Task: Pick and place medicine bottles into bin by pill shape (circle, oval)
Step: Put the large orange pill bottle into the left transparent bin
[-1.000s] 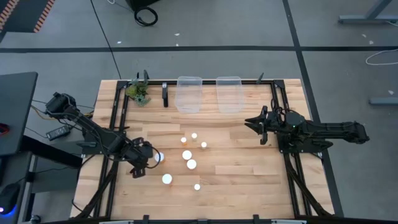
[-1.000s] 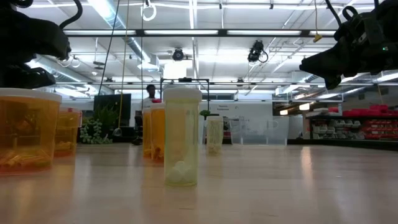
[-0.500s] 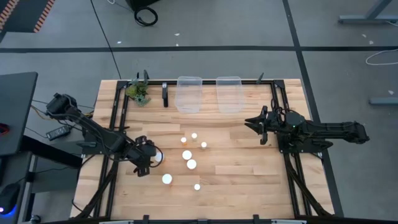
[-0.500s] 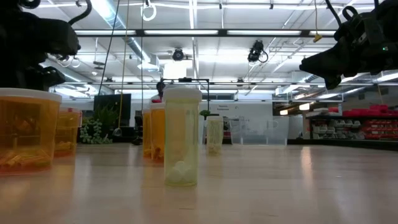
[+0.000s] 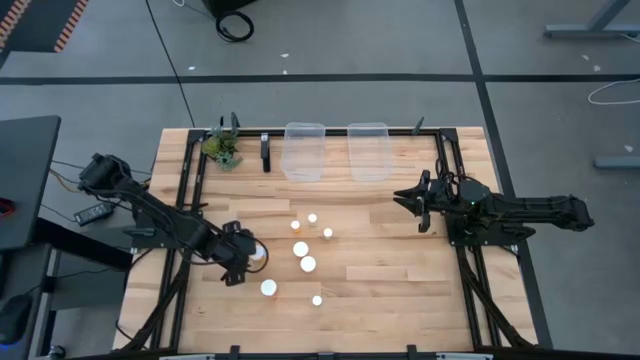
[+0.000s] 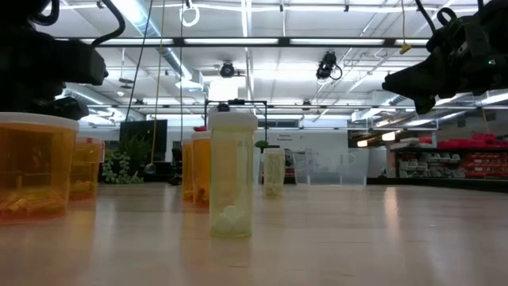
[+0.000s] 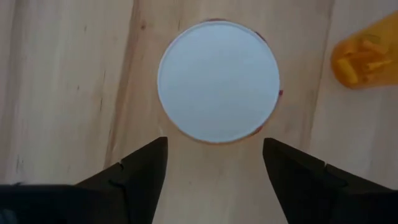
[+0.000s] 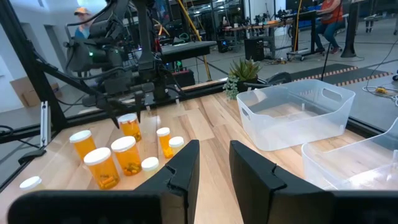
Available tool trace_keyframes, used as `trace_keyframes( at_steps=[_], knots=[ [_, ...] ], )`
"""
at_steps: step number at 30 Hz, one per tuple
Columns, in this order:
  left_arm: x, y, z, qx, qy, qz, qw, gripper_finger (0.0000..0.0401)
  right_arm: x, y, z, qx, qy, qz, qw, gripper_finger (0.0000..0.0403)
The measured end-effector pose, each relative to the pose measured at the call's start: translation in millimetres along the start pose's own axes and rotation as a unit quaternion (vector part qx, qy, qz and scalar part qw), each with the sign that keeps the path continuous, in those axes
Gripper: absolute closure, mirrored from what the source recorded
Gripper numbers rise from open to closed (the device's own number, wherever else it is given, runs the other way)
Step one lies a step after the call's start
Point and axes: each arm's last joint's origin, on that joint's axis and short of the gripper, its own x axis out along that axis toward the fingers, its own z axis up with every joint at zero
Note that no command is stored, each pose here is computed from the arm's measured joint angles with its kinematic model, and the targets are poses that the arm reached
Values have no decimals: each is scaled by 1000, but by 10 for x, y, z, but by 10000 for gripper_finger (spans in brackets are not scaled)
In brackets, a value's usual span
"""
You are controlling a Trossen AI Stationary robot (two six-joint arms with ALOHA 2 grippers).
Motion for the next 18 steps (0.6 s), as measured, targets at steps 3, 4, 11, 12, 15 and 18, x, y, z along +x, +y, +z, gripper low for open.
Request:
trace_keyframes(
  at_steps=[3,4,11,12,15,18],
  knots=[
    [17,-10,10,0,-5,1,1000,127,0,0,0,0,0,0,1000,308],
    [21,-11,12,0,-6,3,1000,127,0,0,0,0,0,0,1000,308],
    [22,-2,26,-10,-26,23,999,127,0,0,0,0,0,0,1000,308],
    [21,0,26,-12,-28,25,999,127,0,0,0,0,0,0,1000,308],
    [21,0,32,-13,-33,29,999,127,0,0,0,0,0,0,1000,308],
    [21,-7,43,-15,-40,27,999,127,0,0,0,0,0,0,1000,308]
  ],
)
